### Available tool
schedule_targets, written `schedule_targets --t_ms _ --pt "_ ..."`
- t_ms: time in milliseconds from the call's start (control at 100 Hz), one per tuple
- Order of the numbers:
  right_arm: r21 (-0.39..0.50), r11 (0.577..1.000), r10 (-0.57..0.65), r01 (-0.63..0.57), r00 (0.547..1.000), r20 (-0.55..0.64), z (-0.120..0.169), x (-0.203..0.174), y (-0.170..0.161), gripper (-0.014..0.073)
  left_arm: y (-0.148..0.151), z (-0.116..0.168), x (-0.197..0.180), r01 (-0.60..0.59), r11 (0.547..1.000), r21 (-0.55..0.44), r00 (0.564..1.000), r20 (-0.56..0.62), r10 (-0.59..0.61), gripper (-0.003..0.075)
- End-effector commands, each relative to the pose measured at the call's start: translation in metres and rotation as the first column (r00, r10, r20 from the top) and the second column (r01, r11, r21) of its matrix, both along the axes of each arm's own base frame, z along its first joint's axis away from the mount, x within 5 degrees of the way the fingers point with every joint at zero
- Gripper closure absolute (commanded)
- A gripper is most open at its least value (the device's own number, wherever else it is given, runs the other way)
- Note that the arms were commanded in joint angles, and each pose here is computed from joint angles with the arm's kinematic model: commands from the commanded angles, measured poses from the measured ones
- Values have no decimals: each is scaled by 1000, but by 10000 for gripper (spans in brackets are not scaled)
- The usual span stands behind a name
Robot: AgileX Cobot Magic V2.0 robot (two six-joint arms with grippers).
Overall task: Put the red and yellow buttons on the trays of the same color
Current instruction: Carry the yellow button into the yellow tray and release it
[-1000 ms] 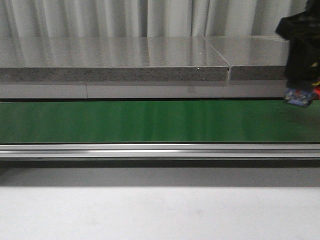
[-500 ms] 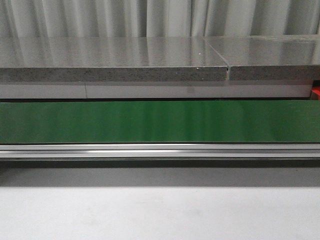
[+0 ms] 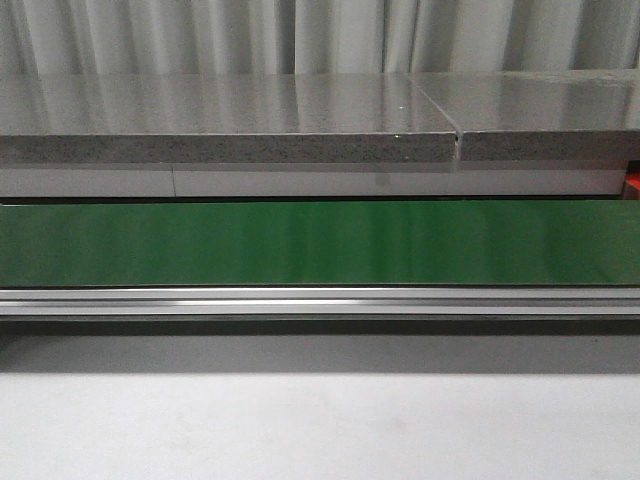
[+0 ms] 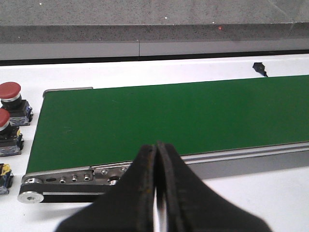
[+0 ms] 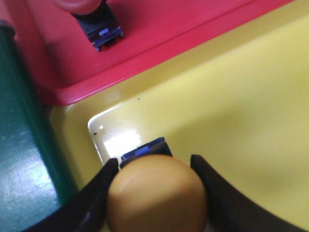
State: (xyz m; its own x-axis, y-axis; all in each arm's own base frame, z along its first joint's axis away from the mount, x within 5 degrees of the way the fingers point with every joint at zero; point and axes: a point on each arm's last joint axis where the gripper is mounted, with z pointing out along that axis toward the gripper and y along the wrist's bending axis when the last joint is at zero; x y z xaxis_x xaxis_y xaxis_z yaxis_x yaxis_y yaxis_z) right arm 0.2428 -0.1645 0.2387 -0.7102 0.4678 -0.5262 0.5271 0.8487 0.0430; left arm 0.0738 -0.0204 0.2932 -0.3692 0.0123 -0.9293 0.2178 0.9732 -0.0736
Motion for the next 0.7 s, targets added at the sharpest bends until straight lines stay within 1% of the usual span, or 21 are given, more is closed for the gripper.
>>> schedule_targets --t_ms 0,250,410,480,520,570,600,620,690 --pt "-55 998 -18 23 996 82 9 7 -8 454 0 15 2 -10 999 -32 996 89 13 739" --pt "-2 1000 -29 29 999 18 -23 18 -16 452 0 15 2 -11 999 -32 996 90 13 739" --pt "12 999 -32 32 999 -2 -35 22 -19 452 0 15 2 -11 999 -32 996 90 13 739" --pt "19 999 -32 32 999 -12 -39 22 -19 430 0 15 2 -11 999 -32 996 90 13 739" --pt "23 999 -32 32 999 -18 -41 23 -19 393 0 15 2 -11 999 -32 996 90 13 739" --pt "23 999 -32 32 999 -18 -41 23 -19 322 0 15 2 -11 999 -32 996 90 13 739" --pt "23 999 -32 32 999 -17 -41 23 -19 255 0 15 2 -11 999 -32 996 90 13 739" --pt "24 999 -33 33 999 -17 -41 23 -19 225 0 15 2 -11 999 -32 996 90 13 739" --pt "31 999 -40 40 999 -11 -41 23 -19 64 0 15 2 -11 999 -32 996 90 13 739"
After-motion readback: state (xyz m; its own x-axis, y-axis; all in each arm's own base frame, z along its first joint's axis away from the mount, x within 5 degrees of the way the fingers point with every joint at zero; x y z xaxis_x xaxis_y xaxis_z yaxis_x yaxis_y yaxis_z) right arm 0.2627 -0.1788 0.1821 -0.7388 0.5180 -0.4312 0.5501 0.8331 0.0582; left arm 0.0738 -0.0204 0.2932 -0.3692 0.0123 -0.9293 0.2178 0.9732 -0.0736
